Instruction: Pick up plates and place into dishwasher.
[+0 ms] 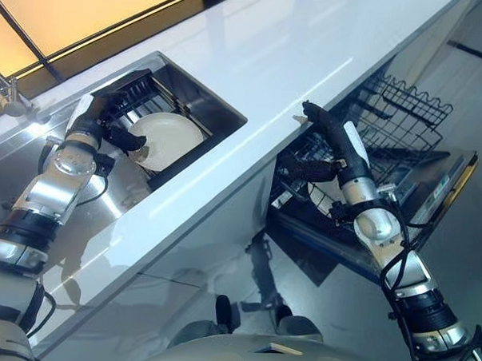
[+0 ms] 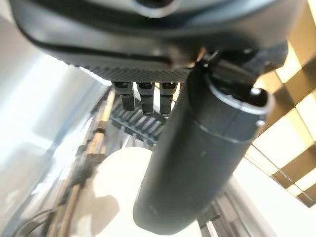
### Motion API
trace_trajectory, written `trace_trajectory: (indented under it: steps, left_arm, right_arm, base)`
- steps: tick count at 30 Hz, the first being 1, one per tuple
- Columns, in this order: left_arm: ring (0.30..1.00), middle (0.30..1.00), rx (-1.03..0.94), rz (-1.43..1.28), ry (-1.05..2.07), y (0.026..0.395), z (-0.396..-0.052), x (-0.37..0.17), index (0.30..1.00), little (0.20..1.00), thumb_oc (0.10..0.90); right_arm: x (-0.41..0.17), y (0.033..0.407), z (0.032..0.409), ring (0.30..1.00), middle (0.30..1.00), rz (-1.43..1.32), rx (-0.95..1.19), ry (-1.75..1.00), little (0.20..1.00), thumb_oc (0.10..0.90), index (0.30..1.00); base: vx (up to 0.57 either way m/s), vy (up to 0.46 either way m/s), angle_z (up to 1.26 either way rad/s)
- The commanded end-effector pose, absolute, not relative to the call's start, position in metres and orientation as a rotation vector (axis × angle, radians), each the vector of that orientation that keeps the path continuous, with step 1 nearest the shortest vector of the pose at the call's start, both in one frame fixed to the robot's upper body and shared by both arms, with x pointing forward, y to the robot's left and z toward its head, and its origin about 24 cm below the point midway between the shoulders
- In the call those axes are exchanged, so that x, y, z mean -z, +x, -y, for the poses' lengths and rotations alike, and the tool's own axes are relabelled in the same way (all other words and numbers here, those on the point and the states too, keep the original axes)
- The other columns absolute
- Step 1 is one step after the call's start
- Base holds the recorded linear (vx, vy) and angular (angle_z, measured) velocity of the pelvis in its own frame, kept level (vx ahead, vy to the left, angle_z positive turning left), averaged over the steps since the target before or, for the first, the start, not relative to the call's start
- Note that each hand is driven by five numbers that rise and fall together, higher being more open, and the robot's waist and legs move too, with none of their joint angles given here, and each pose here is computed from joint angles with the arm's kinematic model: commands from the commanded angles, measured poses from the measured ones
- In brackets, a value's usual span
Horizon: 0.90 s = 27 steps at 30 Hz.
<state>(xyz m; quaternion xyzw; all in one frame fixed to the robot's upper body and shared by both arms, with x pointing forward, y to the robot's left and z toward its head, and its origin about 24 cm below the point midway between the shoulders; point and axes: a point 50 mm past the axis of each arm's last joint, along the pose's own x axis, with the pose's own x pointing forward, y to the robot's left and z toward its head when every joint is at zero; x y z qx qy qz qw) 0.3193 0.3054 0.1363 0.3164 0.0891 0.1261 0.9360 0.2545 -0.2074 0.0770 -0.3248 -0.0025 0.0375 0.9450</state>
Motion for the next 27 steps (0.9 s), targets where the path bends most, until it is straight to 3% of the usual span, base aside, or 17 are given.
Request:
trace_trajectory:
  steps: [1,6,12,20,27]
  left_arm:
    - [0.9,0.9,-0.491,0.097,0.633,0.314,-0.341,-0.228,0.9,0.9,0.8]
    - [0.9,0.9,-0.517,0.112,0.614,0.321,-0.349,-0.243,0.9,0.9,0.8]
    - [0.9,0.9,-0.529,0.128,0.591,0.328,-0.352,-0.259,0.9,0.9,0.8]
    - [0.9,0.9,-0.578,0.138,0.558,0.329,-0.361,-0.274,0.9,0.9,0.8]
    - [0.9,0.9,-0.583,0.108,0.524,0.326,-0.366,-0.264,0.9,0.9,0.8]
  right_arm:
    - [-0.033,0.209,0.238,0.9,0.9,-0.228,-0.228,-0.746,0.9,0.8,0.9]
    - [-0.048,0.208,0.214,0.9,0.9,-0.053,-0.407,-0.718,0.9,0.8,0.9]
    - [-0.05,0.208,0.205,0.9,0.9,0.055,-0.398,-0.728,0.9,0.8,0.9]
    - [-0.076,0.21,0.205,0.9,0.9,0.234,-0.268,-0.762,0.9,0.8,0.9]
    - [-0.15,0.217,0.209,0.9,0.9,0.616,-0.085,-0.717,0.9,0.8,0.9]
  base:
    - [0.0,0.0,0.0]
    - [-0.03,0.026,-0.14]
    - [0.0,0.008,-0.01]
    - [0.04,0.033,-0.01]
    - [0.03,0.047,-0.02]
